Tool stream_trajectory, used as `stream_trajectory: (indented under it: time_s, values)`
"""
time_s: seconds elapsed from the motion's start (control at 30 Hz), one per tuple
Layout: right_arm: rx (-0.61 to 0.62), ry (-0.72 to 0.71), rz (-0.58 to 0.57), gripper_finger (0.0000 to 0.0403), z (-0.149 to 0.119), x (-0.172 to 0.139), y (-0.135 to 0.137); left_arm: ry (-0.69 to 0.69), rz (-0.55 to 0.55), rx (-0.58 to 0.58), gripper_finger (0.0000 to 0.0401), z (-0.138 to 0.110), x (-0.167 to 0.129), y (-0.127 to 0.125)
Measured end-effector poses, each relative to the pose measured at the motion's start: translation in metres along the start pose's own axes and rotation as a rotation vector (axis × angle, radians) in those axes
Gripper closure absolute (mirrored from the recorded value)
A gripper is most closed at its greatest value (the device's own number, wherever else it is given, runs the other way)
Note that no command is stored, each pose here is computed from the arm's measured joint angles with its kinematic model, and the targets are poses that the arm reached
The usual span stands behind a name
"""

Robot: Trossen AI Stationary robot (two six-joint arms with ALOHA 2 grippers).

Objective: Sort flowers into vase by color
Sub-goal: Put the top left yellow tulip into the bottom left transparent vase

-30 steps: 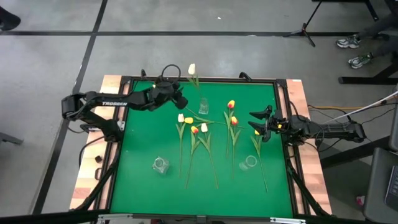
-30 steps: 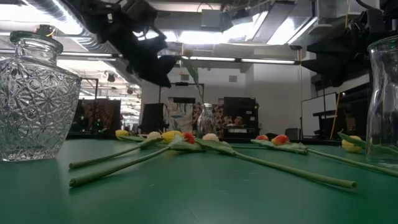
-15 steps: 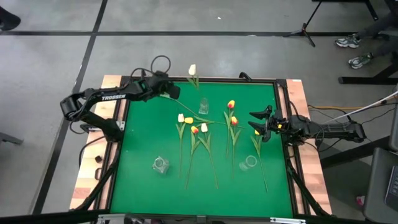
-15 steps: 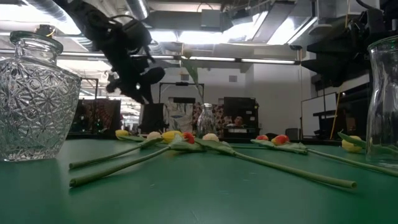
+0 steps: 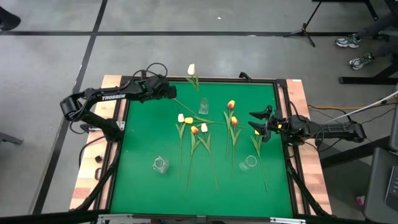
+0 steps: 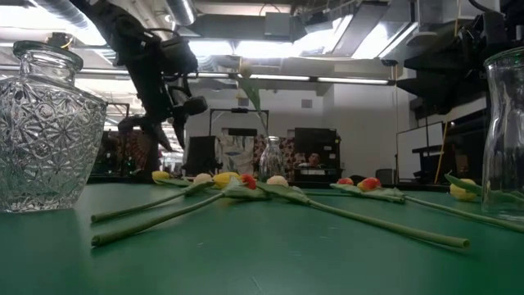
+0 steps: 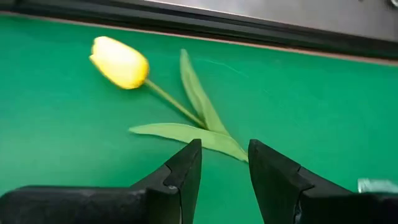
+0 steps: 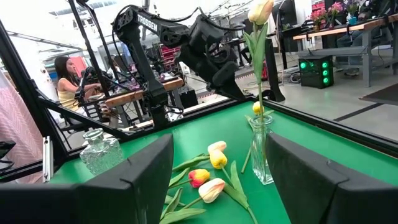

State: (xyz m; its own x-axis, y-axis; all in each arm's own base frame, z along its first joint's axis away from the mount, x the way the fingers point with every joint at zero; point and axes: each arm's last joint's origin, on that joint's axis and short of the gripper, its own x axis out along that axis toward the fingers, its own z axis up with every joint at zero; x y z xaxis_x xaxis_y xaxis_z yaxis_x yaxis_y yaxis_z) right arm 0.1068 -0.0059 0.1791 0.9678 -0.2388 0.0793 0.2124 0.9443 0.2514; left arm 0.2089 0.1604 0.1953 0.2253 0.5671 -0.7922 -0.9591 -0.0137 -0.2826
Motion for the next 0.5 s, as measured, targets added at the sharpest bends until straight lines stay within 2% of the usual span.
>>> stream_trajectory:
  time_s: [0.17, 0.5]
  values:
    - [-0.007, 0.0, 0.0, 0.015, 0.0, 0.0, 0.0, 0.023, 0.047, -0.085, 0.0273, 0.006, 0.011, 0.008]
    - [-0.008, 0.0, 0.0, 0.015, 0.0, 0.0, 0.0, 0.034, 0.097, -0.165, 0.0274, 0.013, 0.035, 0.017]
